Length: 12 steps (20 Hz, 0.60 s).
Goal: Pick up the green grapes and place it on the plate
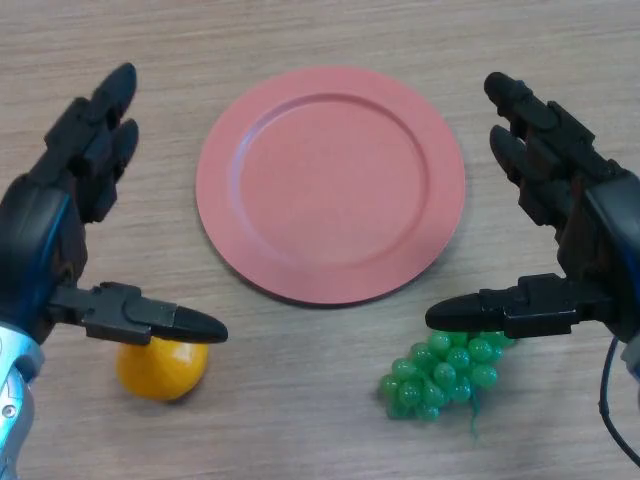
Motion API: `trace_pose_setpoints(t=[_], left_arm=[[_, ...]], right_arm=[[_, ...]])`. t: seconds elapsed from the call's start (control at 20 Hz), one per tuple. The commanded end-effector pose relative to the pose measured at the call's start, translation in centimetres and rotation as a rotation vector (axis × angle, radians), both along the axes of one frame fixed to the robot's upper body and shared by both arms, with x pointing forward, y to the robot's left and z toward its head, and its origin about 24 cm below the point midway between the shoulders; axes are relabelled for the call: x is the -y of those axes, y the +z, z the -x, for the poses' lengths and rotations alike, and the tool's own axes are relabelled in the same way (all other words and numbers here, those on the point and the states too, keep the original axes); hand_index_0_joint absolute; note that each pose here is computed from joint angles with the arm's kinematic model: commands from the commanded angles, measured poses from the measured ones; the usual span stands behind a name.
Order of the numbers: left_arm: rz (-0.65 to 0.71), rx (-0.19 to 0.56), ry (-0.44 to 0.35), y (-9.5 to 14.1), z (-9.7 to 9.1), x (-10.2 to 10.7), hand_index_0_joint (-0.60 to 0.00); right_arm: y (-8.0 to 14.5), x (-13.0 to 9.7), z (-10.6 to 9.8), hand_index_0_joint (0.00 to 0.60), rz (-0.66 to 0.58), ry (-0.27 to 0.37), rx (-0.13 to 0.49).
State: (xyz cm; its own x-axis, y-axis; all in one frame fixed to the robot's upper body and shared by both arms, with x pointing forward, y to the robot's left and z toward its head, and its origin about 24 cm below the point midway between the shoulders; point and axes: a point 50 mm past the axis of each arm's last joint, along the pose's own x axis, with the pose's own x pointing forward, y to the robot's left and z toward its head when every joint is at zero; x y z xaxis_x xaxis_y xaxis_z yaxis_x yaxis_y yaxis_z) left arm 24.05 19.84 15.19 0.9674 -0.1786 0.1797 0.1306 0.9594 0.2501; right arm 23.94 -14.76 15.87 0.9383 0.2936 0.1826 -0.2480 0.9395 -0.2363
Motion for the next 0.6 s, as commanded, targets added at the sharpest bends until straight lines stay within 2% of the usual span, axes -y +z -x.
trace_pose_setpoints(t=[0.05, 0.3, 0.4, 0.45, 0.5, 0.6], left_arm=[[-0.008, 0.153, -0.004, 3.2, 0.9, -0.7, 0.000], [0.007, 0.168, 0.001, 3.5, 1.2, -1.0, 0.000], [0.016, 0.184, 0.010, 3.8, 1.3, -1.2, 0.000], [0.020, 0.200, 0.021, 4.1, 1.3, -1.3, 0.000], [0.019, 0.205, 0.021, 4.2, 1.3, -1.3, 0.000], [0.022, 0.228, 0.021, 4.4, 1.4, -1.2, 0.000]], right_arm=[[2.9, 0.6, 0.8, 0.000, 0.038, 0.017, 0.233], [2.5, 0.4, 0.6, 0.000, 0.081, 0.039, 0.246], [1.7, 0.1, 0.8, 0.000, 0.135, 0.085, 0.262], [0.6, -0.1, 1.1, 0.000, 0.176, 0.130, 0.247], [0.2, -0.1, 1.2, 0.000, 0.195, 0.145, 0.240], [-1.3, -0.3, 1.2, 0.000, 0.294, 0.203, 0.261]])
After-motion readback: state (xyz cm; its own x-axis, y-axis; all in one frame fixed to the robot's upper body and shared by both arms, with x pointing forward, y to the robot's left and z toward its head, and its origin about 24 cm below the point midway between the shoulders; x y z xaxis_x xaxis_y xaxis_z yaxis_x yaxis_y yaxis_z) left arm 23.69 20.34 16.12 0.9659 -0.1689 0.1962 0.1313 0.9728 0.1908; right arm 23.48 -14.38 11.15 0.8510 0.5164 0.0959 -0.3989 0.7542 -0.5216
